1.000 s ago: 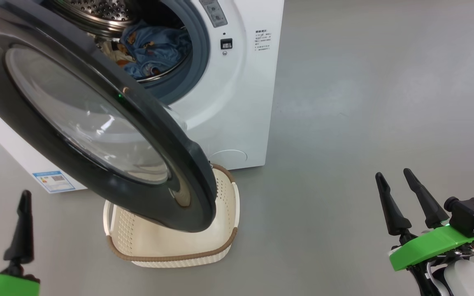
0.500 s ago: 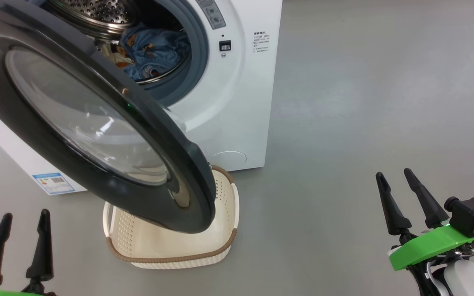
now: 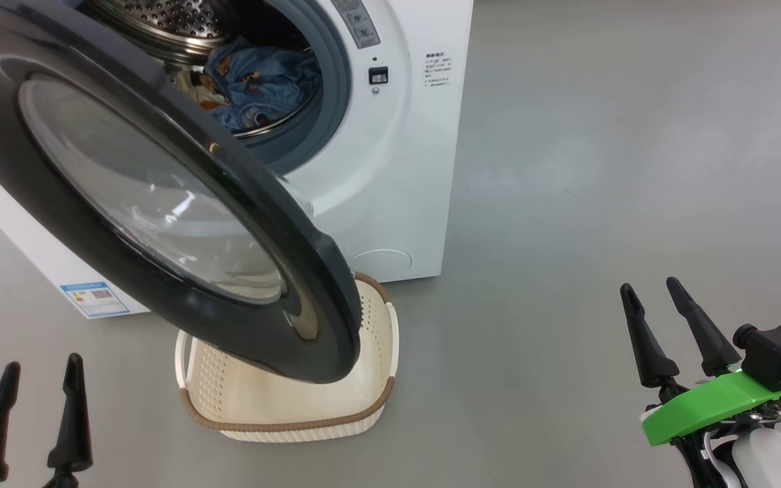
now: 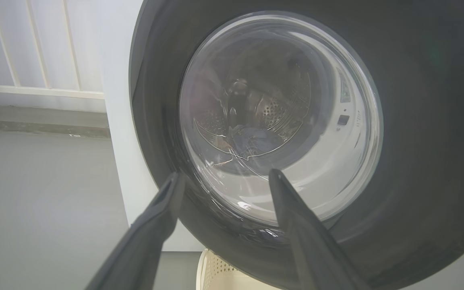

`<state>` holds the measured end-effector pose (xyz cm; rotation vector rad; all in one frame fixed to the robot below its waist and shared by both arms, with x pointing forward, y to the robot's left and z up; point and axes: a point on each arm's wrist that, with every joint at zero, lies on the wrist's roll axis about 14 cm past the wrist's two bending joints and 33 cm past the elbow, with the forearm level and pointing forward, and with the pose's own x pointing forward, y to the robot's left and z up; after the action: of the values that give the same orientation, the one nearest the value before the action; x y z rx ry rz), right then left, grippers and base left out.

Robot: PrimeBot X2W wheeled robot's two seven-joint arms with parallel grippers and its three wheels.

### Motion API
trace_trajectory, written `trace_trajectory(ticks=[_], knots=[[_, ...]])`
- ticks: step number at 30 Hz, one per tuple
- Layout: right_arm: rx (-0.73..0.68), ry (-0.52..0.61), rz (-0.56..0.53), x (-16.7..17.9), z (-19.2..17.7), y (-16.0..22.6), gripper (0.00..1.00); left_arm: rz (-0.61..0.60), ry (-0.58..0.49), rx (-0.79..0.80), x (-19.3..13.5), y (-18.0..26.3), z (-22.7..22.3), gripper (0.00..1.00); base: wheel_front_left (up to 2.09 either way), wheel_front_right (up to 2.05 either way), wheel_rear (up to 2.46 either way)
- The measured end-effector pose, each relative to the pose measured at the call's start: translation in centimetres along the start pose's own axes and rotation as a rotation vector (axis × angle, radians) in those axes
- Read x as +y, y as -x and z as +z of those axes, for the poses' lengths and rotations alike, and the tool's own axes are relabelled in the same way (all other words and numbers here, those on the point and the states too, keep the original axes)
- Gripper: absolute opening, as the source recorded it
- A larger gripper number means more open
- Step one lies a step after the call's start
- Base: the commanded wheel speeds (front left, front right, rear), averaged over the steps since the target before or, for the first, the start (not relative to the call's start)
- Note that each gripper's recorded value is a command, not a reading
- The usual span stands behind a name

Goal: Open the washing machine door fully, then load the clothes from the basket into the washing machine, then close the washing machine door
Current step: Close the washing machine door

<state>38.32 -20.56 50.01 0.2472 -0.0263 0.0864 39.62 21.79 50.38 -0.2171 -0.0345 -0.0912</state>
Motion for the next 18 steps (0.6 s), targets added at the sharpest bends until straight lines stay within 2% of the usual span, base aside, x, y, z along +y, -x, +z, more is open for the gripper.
trace_trajectory(ticks=[18], knots=[[0.008, -0.002, 0.015, 0.44, -0.30, -0.40, 1.00, 0.016, -0.002, -0.008, -0.02, 0.37, -0.15, 1.00, 0.00, 0.00, 0.00]])
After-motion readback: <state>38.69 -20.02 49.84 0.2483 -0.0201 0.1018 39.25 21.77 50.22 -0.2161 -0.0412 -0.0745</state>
